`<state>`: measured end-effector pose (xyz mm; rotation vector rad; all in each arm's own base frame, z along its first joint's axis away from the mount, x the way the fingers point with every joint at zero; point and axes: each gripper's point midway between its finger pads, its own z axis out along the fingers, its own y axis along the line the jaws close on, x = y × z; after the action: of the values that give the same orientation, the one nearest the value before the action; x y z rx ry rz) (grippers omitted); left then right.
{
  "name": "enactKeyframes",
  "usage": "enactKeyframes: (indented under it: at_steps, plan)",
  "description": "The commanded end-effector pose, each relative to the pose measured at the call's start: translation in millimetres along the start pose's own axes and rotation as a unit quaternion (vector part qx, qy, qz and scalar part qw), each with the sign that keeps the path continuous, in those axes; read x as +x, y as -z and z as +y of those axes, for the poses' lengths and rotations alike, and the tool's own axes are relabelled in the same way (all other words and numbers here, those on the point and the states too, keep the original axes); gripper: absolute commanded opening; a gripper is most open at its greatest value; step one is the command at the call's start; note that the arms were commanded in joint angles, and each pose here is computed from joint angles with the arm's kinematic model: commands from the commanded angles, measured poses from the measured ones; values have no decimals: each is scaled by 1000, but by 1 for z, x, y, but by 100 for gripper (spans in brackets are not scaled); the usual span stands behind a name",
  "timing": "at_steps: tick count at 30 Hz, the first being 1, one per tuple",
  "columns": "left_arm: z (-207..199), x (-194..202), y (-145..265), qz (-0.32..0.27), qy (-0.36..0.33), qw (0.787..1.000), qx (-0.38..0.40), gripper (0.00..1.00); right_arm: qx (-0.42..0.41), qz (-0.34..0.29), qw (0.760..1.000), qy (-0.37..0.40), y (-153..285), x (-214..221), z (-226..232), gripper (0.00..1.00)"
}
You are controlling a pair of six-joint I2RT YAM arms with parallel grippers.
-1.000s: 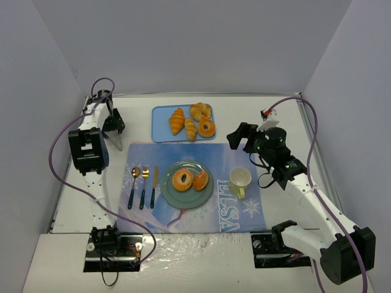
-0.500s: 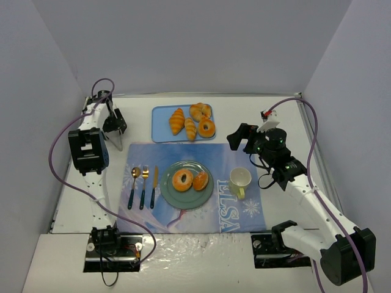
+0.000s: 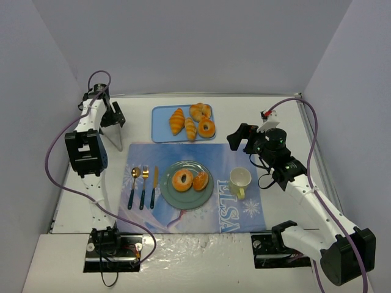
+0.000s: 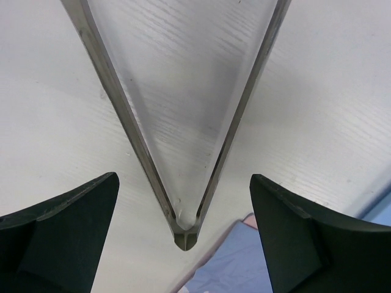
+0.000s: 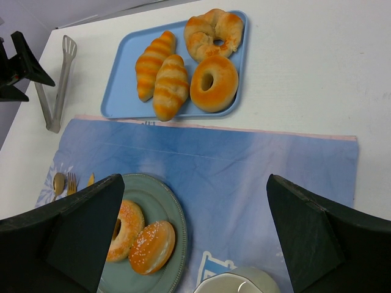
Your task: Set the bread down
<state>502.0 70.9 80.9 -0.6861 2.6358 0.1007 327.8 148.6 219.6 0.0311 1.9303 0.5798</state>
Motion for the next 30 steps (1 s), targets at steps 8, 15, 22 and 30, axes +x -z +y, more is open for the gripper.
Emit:
enactKeyframes:
  at_steps: [8, 15, 22, 30]
  plan:
    - [-42, -23, 193, -160, -68, 983, 60, 86, -41, -51, 998, 7, 5, -33, 24, 100]
    - [-92, 49, 292, -218, -172, 948, 158, 86, -38, -54, 998, 8, 8, -37, 24, 100]
    - [-94, 136, 317, -236, -244, 907, 250, 87, -28, -56, 998, 11, 11, -39, 21, 100]
    - [-93, 175, 313, -261, -273, 868, 322, 87, -18, -57, 998, 7, 4, -44, 20, 100]
